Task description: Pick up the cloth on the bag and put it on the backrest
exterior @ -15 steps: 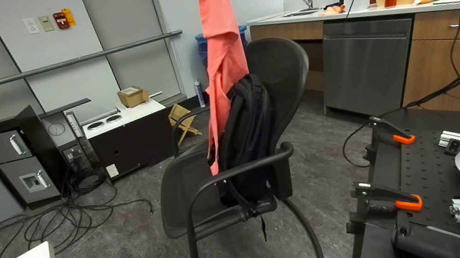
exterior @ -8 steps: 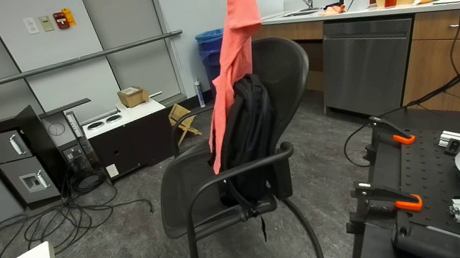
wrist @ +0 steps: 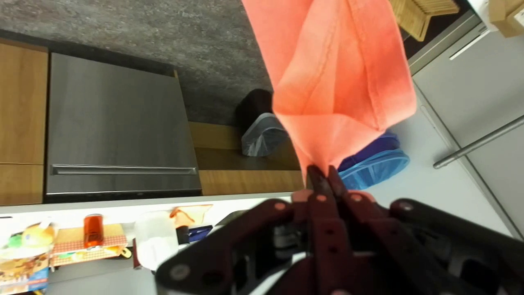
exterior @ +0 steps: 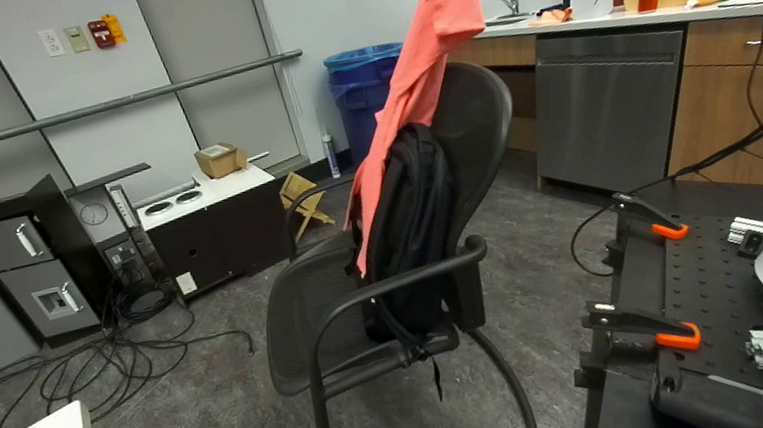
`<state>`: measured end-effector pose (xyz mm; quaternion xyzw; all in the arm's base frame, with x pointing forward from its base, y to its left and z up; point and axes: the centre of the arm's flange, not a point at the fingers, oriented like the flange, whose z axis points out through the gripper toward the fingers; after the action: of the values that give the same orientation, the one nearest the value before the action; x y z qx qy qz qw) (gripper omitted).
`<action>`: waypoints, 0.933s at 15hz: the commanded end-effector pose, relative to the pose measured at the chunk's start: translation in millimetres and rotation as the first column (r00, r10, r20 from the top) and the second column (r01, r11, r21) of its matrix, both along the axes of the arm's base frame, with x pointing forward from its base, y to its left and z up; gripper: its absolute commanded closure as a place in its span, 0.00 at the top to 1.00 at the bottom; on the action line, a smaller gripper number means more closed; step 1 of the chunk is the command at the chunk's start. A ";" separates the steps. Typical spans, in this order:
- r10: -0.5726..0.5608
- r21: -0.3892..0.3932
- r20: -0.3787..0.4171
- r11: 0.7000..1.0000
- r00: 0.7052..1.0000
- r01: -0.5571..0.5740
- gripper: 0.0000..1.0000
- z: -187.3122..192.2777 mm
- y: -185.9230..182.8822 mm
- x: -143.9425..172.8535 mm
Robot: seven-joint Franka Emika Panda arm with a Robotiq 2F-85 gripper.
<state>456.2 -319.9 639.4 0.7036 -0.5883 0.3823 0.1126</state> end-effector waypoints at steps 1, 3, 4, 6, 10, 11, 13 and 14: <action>-0.055 -0.010 -0.054 0.998 0.997 0.055 0.00 -7.5 -18.4 -31.2; -0.082 0.000 -0.092 0.997 0.992 0.082 0.00 -22.5 -30.8 -38.1; -0.091 0.010 -0.113 0.996 0.989 0.093 0.00 -30.9 -35.6 -40.6; -0.109 0.022 -0.154 0.993 0.982 0.114 0.00 -47.8 -42.4 -44.9; -0.135 0.028 -0.231 0.989 0.964 0.145 0.00 -75.6 -52.6 -53.4; -0.143 0.024 -0.249 0.988 0.958 0.154 0.00 -81.5 -56.0 -56.2; -0.153 0.029 -0.294 0.985 0.944 0.168 0.26 -89.1 -60.9 -61.7; -0.158 0.028 -0.311 0.984 0.937 0.175 0.27 -92.1 -62.0 -64.4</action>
<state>401.7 -377.4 551.5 0.7016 -0.6352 0.2603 0.1913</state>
